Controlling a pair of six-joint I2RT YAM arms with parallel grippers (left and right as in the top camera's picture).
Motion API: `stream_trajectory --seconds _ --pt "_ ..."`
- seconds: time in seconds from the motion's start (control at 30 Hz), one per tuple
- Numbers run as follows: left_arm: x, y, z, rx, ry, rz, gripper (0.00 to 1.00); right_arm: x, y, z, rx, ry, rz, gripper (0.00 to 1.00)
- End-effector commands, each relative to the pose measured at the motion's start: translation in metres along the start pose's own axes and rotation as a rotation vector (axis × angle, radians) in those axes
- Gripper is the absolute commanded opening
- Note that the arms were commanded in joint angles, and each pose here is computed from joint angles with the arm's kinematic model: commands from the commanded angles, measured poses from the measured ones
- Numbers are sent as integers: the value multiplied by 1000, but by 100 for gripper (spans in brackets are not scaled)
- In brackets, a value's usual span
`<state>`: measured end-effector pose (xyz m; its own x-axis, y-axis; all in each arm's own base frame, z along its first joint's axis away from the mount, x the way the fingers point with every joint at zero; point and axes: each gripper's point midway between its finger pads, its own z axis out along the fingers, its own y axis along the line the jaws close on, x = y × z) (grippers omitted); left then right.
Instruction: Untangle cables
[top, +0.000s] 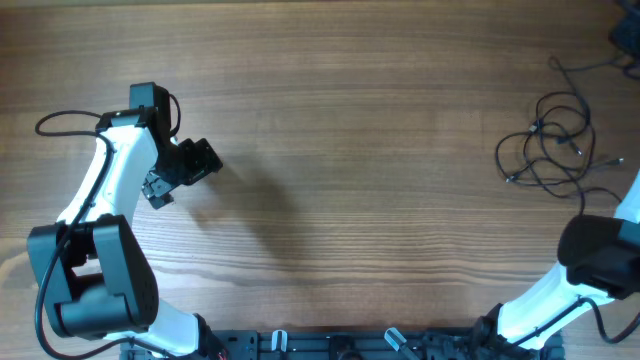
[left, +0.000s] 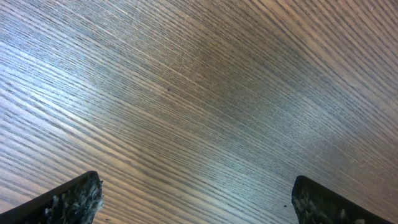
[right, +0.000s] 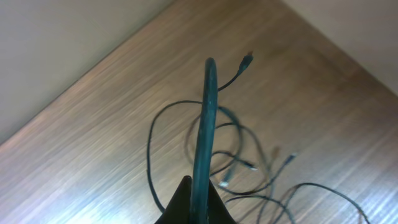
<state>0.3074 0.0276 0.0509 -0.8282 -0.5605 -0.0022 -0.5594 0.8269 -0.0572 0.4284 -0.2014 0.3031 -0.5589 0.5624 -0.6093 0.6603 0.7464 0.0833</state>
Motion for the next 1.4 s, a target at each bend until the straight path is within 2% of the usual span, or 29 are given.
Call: stream_trajectory --seconds 0.0,0.13,0.17,0.2,0.27,0.33,0.37,0.4,0.67,0.9,1.0,1.13,1.3,1.33,1.37 --pt "-1 0 -4 11 -9 -29 100 7 -40 23 82 52 81 5" --pt "-1 0 -4 10 -8 -29 100 47 -57 57 102 191 123 6" --pt "-1 0 -4 10 -9 -29 100 57 -57 64 92 228 124 11" --pt "-1 0 -4 11 -9 -29 100 69 -57 70 84 265 125 18" --pt "-1 0 -4 11 -9 -29 100 89 -59 80 89 325 123 48" --pt "-1 0 -4 11 -9 -28 100 102 -61 87 100 360 119 68" --pt "-1 0 -4 10 -9 -28 100 108 -62 90 105 373 119 76" --pt "-1 0 -4 10 -9 -28 100 113 -64 93 108 386 119 80" --pt "-1 0 -4 11 -9 -29 100 118 -64 95 111 399 119 84" --pt "-2 -4 -5 29 -10 -28 100 124 -33 93 -71 449 119 99" --pt "-3 -13 -5 80 -6 -26 100 131 -13 88 -169 479 54 100" --pt "-8 -30 -7 152 -26 -7 100 147 10 80 -189 524 -6 100" --pt "-7 -53 -7 178 -65 66 100 165 52 71 -231 528 -186 100" --pt "-5 -57 -7 177 -69 85 100 168 57 71 -217 522 -220 98" --pt "-3 -60 -7 174 -69 97 100 170 60 70 -209 517 -238 89"
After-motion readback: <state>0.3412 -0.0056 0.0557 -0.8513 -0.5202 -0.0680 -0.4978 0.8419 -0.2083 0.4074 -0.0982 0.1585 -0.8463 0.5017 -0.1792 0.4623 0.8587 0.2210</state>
